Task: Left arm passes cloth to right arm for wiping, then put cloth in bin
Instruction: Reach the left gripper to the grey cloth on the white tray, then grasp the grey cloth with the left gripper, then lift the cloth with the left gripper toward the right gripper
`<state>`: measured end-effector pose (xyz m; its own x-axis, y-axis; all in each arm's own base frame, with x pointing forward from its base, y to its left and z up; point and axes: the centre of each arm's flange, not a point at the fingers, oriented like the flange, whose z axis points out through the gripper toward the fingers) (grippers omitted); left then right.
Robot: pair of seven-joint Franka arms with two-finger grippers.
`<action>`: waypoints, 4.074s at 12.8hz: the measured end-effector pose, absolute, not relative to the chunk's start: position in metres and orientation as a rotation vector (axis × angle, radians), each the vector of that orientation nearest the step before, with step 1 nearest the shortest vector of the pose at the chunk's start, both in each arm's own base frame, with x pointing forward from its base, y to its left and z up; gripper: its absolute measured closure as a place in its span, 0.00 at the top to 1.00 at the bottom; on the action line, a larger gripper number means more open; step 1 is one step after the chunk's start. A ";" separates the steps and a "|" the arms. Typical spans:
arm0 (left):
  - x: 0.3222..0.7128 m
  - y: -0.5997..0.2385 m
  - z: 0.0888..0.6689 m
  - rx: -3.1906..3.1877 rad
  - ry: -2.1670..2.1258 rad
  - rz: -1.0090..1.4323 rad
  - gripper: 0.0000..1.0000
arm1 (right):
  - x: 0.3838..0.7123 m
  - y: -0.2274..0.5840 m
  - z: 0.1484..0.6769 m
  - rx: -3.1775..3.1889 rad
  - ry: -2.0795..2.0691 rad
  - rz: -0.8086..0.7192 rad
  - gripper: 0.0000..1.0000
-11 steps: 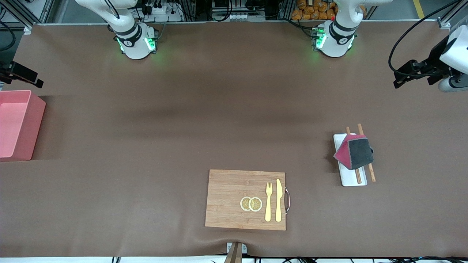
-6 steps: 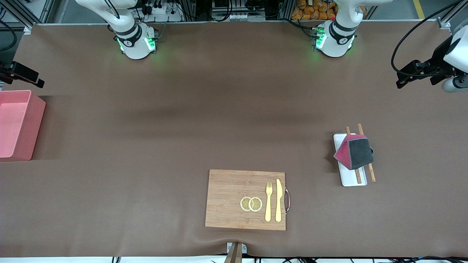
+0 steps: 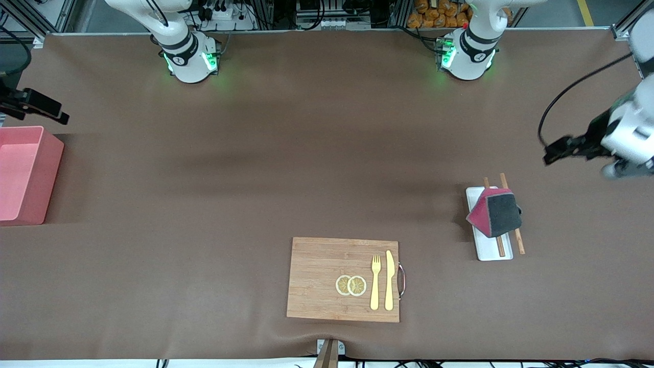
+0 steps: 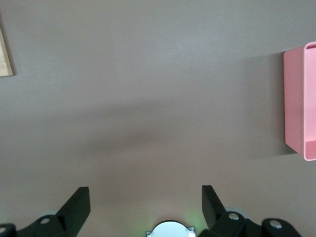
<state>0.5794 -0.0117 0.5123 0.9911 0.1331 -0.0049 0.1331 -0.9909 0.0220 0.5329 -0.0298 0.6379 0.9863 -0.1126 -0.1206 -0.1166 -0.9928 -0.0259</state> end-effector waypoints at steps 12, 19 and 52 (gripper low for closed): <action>0.620 -0.019 0.334 3.117 0.188 -0.097 0.81 | 0.592 0.091 0.547 -3.040 -0.090 0.239 1.00; 0.620 -0.017 0.312 3.116 0.195 -0.151 0.65 | 0.596 0.150 0.520 -3.028 -0.216 0.256 1.00; 0.605 -0.174 0.433 3.055 -0.092 -0.008 0.05 | 0.590 0.186 0.532 -2.882 0.224 0.316 1.00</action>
<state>0.6045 -0.1745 0.4329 0.9982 -0.0601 -0.0027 -0.0597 -0.9945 0.0856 0.5896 0.1863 0.5323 0.9650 -0.1254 -0.2305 -0.1757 -0.9611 -0.2129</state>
